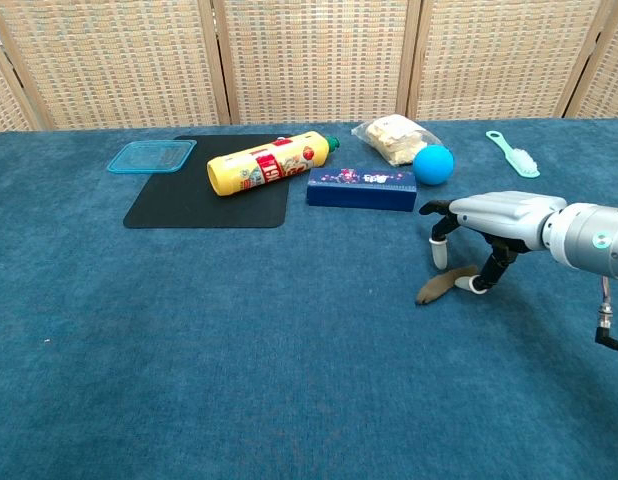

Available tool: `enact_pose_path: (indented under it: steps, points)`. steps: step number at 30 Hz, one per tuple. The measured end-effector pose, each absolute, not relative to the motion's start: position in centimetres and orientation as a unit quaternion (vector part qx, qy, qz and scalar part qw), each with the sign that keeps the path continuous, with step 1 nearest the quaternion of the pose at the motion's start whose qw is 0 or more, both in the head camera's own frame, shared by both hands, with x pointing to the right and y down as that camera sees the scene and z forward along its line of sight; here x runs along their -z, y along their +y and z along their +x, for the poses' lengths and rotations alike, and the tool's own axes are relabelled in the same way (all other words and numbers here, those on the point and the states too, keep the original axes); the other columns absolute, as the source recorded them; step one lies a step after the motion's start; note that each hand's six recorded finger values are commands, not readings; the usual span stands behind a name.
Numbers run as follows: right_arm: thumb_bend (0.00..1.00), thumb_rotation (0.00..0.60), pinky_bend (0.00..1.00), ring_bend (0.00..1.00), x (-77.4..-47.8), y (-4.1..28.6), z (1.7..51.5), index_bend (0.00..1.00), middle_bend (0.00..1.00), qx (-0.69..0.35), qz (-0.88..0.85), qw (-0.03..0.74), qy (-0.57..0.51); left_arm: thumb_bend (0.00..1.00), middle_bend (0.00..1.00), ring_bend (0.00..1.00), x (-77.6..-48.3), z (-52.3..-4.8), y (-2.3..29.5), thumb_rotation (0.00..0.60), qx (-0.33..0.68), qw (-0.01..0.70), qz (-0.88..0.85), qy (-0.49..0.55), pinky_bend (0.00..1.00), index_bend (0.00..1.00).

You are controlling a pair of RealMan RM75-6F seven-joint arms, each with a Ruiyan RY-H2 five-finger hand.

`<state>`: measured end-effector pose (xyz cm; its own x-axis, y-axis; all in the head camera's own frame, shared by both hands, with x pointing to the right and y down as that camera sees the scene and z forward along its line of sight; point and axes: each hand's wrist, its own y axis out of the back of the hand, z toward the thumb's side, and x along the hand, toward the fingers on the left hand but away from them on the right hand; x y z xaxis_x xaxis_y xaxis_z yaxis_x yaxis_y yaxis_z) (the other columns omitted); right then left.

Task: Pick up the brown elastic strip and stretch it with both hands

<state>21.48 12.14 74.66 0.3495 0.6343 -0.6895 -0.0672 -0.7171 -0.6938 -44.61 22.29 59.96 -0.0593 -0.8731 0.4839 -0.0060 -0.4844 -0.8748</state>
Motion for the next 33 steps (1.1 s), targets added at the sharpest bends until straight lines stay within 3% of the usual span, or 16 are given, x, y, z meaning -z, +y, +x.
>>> enact_pose_path:
  steps: [18, 23, 33]
  points:
    - [0.54, 0.600, 0.00, 0.00, -75.19, 12.47, 21.76, 0.56, 0.01, -0.548, -0.750, 0.322, -0.184, 0.00, 0.00, 0.00, -59.98, -44.58, 22.33, 0.600, 0.625, 0.347, -0.593, 0.370, 0.00, 0.00]
    - [0.55, 0.600, 0.00, 0.00, -75.33, 12.58, 21.84, 0.68, 0.03, -0.551, -0.748, 0.325, -0.180, 0.00, 0.00, 0.00, -59.95, -44.63, 22.31, 0.600, 0.625, 0.346, -0.593, 0.371, 0.00, 0.00]
    - [0.56, 0.600, 0.00, 0.00, -74.76, 12.33, 21.74, 0.72, 0.06, -0.541, -0.753, 0.315, -0.202, 0.00, 0.00, 0.00, -60.15, -44.70, 22.29, 0.600, 0.627, 0.344, -0.593, 0.368, 0.00, 0.00]
